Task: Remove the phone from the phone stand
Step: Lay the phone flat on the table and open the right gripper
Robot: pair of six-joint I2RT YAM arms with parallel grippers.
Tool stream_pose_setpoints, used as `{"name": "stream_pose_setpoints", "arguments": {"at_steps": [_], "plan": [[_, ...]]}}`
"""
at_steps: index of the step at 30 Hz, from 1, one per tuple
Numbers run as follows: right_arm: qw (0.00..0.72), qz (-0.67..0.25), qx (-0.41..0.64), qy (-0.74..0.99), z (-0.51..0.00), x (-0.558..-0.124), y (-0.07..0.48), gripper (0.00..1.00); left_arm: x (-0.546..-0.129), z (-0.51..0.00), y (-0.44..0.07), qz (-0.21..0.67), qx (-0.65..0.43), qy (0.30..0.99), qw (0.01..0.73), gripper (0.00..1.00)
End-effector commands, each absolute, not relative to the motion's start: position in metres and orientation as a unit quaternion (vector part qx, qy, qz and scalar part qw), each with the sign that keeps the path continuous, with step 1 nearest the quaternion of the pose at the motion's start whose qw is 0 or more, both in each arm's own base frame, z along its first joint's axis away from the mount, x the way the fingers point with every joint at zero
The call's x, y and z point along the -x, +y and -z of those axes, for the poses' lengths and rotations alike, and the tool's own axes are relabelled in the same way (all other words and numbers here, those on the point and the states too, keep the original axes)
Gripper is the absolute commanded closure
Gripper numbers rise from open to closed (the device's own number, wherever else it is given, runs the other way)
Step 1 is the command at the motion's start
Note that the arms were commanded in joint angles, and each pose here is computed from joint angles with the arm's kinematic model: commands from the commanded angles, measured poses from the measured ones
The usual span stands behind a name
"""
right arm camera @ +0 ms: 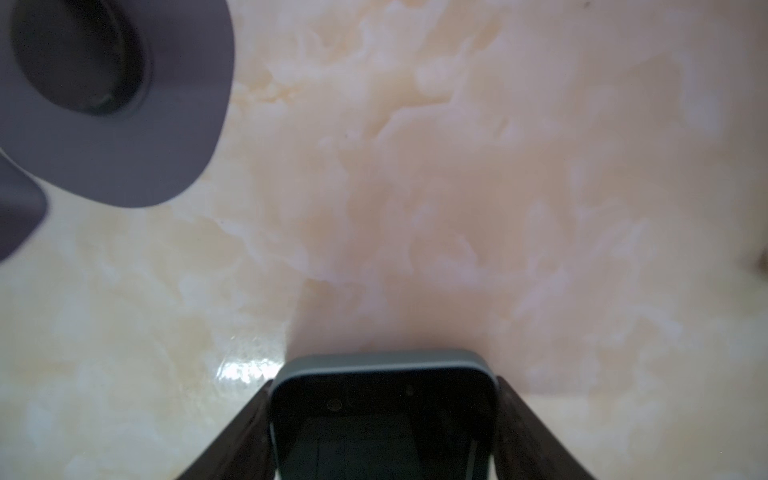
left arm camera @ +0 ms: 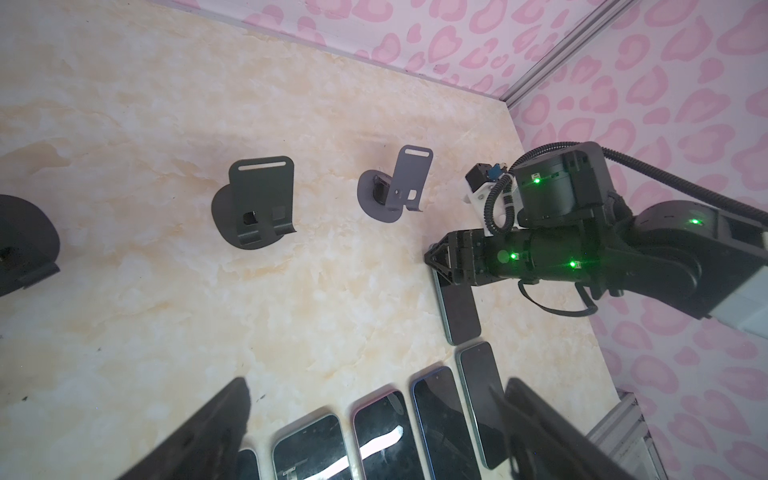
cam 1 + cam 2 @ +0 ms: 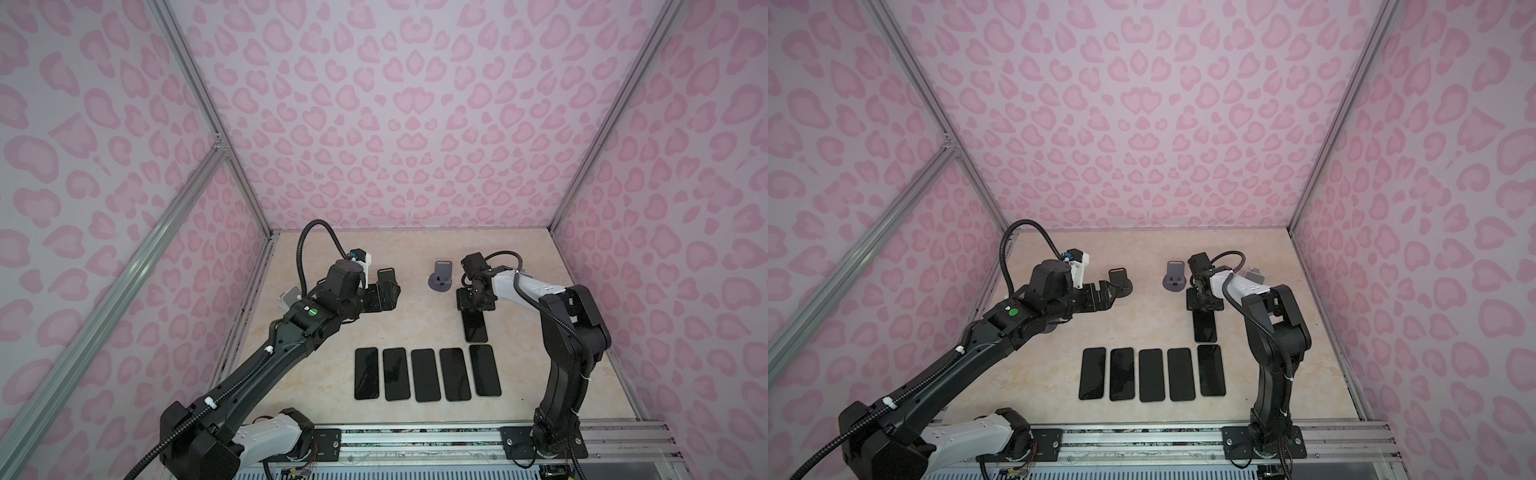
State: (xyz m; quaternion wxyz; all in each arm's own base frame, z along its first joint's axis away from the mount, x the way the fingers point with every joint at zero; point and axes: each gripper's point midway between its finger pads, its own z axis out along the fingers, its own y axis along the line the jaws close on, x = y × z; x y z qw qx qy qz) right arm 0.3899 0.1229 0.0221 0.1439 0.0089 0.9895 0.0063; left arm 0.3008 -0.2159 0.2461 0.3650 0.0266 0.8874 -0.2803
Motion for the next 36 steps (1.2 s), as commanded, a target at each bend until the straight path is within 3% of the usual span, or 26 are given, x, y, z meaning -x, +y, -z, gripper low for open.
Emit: {"name": "stream_pose_setpoints", "arguments": {"at_steps": [1, 18, 36], "plan": [[0.149, -0.013, -0.014, 0.989, -0.019, -0.393, 0.126, 0.39, -0.305, -0.251, -0.218, 0.284, -0.029, 0.881, 0.377, 0.04], [0.162, -0.006, -0.012, 0.987, -0.027, -0.394, 0.128, 0.26, -0.304, -0.252, -0.218, 0.285, -0.031, 0.881, 0.377, 0.04], [0.147, 0.015, 0.008, 0.989, -0.019, -0.393, 0.127, 0.22, -0.303, -0.255, -0.218, 0.287, -0.032, 0.879, 0.379, 0.04]]}}
